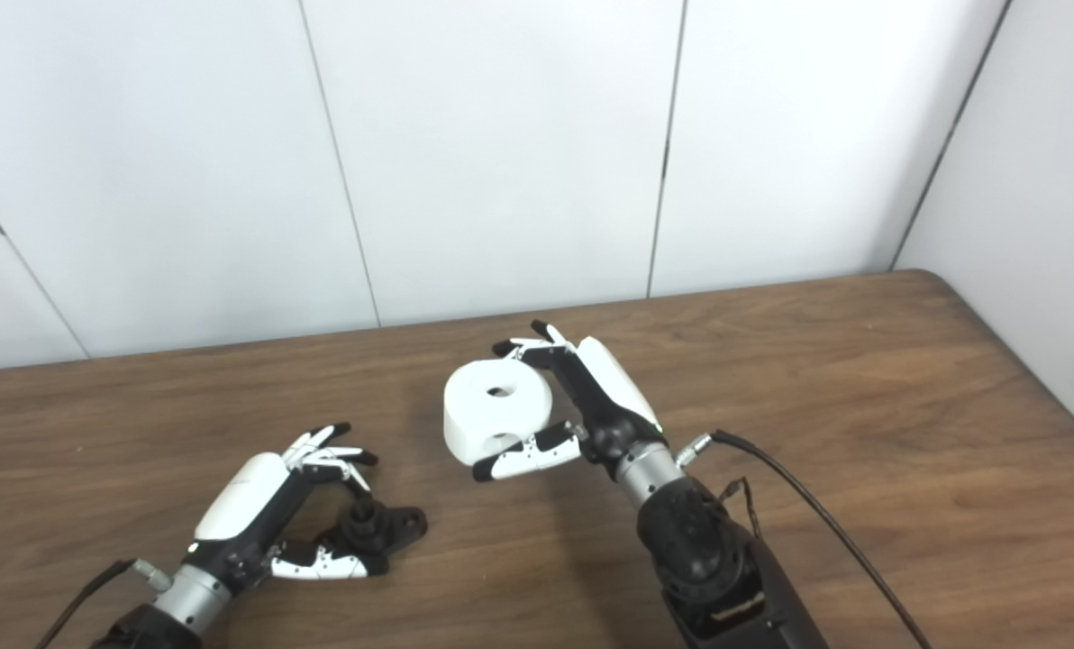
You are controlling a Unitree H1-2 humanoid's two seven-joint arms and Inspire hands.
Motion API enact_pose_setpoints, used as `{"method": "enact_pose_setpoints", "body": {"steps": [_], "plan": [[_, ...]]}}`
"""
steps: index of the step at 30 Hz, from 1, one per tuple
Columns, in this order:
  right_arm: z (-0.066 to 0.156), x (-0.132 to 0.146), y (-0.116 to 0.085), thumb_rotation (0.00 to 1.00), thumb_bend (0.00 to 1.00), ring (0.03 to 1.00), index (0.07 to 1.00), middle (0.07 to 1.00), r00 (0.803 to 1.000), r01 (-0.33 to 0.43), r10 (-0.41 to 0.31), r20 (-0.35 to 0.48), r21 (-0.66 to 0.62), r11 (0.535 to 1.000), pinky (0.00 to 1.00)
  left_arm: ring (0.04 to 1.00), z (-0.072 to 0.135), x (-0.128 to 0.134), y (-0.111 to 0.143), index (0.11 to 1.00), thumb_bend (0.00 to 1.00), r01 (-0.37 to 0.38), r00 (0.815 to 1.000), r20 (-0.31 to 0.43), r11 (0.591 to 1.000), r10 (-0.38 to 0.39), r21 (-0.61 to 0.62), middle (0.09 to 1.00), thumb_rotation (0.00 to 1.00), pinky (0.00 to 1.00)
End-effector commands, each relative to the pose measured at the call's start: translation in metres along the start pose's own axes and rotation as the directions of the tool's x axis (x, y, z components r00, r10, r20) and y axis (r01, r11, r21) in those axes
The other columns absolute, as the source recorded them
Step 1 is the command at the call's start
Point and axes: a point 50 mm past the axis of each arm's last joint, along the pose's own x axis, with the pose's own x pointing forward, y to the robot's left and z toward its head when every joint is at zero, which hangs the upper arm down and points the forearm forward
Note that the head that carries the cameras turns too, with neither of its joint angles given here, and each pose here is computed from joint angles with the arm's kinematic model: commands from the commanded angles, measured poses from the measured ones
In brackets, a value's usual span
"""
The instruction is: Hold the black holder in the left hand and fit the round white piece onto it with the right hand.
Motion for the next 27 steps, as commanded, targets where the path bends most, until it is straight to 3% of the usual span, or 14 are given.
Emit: {"method": "enact_pose_setpoints", "body": {"steps": [1, 27], "plan": [[0.024, 0.013, -0.005, 0.14, 0.52, 0.985, 0.484, 0.821, 0.994, 0.028, -0.026, 0.106, -0.012, 1.0, 1.0, 0.976, 0.004, 0.002, -0.006, 0.48, 0.52, 0.015, 1.0, 0.007, 1.0, -0.015, 0.013, 0.799, 0.05, 1.0], [0.039, 0.021, 0.043, 0.14, 0.52, 0.961, 0.483, 0.808, 0.964, -0.071, 0.074, 0.255, -0.021, 0.997, 1.0, 0.99, 0.024, 0.016, -0.014, 0.48, 0.52, 0.04, 0.998, 0.044, 0.999, -0.041, 0.028, 0.81, 0.05, 1.0]]}}
